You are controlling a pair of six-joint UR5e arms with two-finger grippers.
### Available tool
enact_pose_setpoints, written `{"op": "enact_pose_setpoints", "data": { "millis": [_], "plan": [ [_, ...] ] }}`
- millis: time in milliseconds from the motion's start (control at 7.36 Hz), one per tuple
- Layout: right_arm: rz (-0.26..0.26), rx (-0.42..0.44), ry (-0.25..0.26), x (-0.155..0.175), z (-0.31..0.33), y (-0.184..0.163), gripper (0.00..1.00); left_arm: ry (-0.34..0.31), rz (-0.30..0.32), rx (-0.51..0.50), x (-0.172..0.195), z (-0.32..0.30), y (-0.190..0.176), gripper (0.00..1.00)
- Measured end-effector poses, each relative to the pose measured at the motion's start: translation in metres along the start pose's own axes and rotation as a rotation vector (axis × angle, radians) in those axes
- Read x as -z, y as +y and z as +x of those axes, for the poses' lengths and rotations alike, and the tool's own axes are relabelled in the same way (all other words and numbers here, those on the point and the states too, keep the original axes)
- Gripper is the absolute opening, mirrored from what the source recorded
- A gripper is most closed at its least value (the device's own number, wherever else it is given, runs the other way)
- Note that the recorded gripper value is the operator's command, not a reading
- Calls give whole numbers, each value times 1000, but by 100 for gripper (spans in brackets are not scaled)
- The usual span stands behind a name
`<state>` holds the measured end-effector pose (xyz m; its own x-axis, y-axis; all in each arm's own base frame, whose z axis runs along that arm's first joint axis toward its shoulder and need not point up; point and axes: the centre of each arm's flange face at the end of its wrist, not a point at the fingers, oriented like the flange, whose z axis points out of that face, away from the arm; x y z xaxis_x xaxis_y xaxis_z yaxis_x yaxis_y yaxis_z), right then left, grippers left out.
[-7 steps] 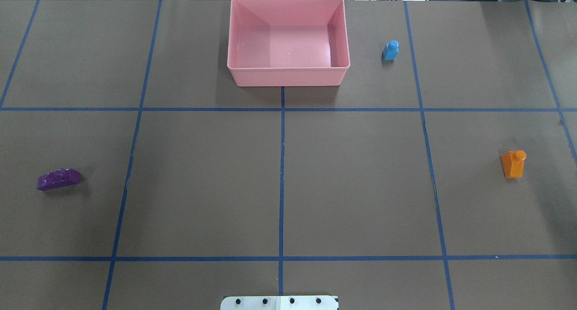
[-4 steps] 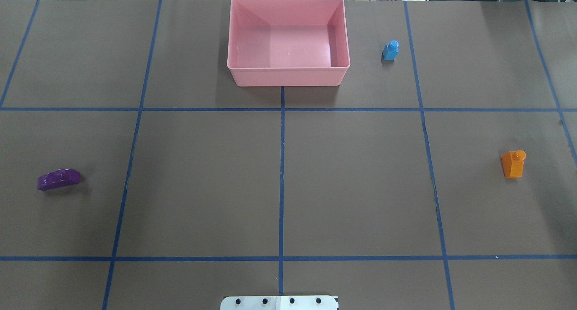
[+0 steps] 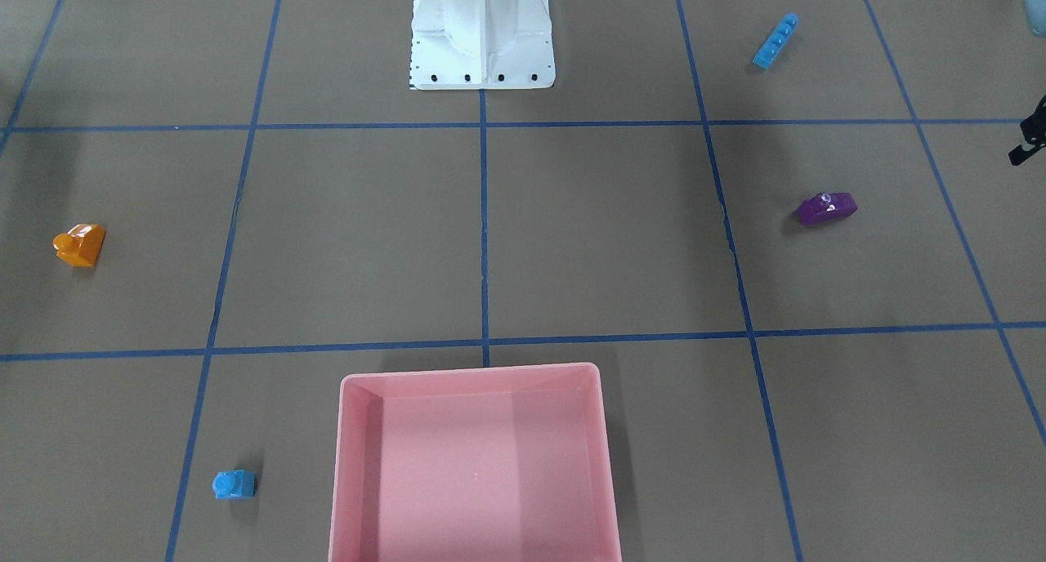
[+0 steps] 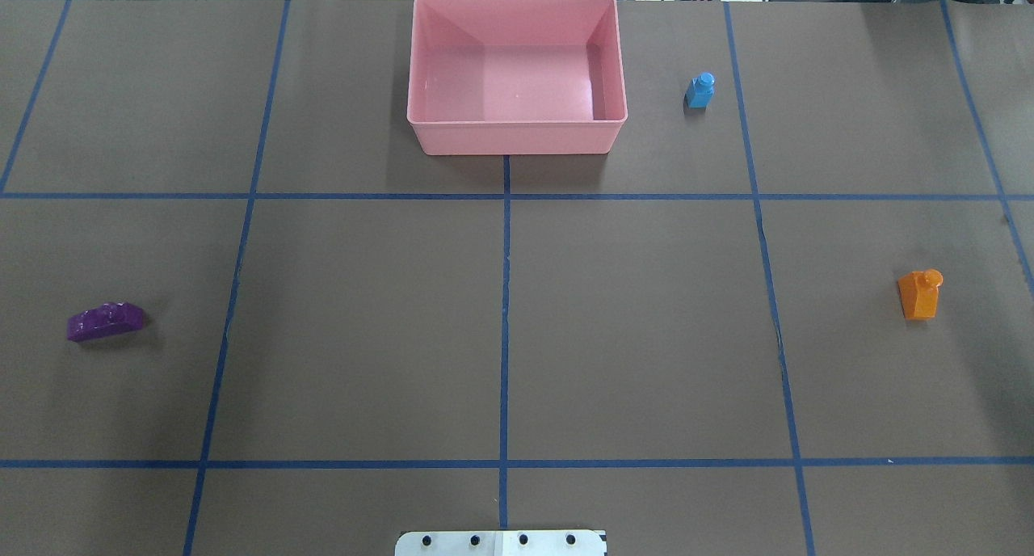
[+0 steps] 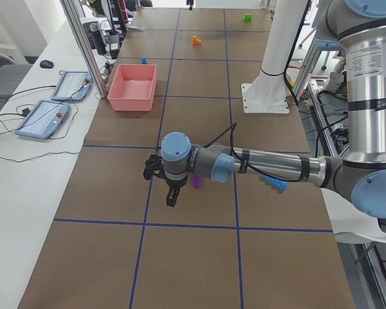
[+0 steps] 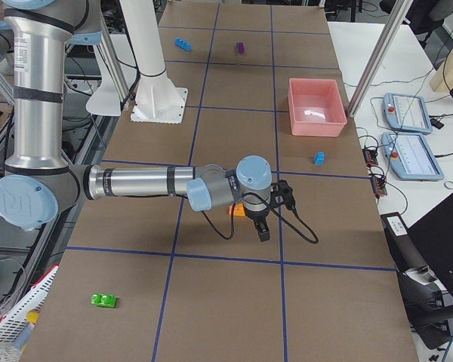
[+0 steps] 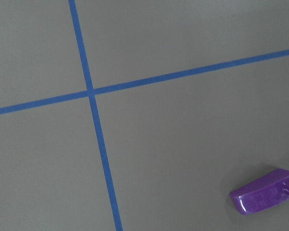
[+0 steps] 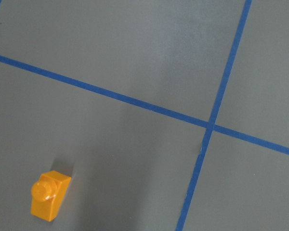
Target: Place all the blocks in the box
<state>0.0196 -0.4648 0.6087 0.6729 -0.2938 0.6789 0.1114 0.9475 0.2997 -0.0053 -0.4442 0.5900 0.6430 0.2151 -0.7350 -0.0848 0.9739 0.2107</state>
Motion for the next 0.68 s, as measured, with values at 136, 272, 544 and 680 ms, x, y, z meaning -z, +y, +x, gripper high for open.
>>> {"op": "enact_pose_setpoints", "data": {
  "millis": [136,272,544,680],
  "plan": [
    [-4,-2,-2,-2,2,2,100,14,0,0,-1,2,4,100],
    [-7,-2,-12,-4,2,3,100,47,-7,-24,-10,12,6,100],
    [-15,-7,-57,-9,2,9,100,105,-54,-110,-47,69,-9,100],
    [-7,4,-67,-10,2,10,100,106,-61,-177,-66,102,-18,100]
  ]
}}
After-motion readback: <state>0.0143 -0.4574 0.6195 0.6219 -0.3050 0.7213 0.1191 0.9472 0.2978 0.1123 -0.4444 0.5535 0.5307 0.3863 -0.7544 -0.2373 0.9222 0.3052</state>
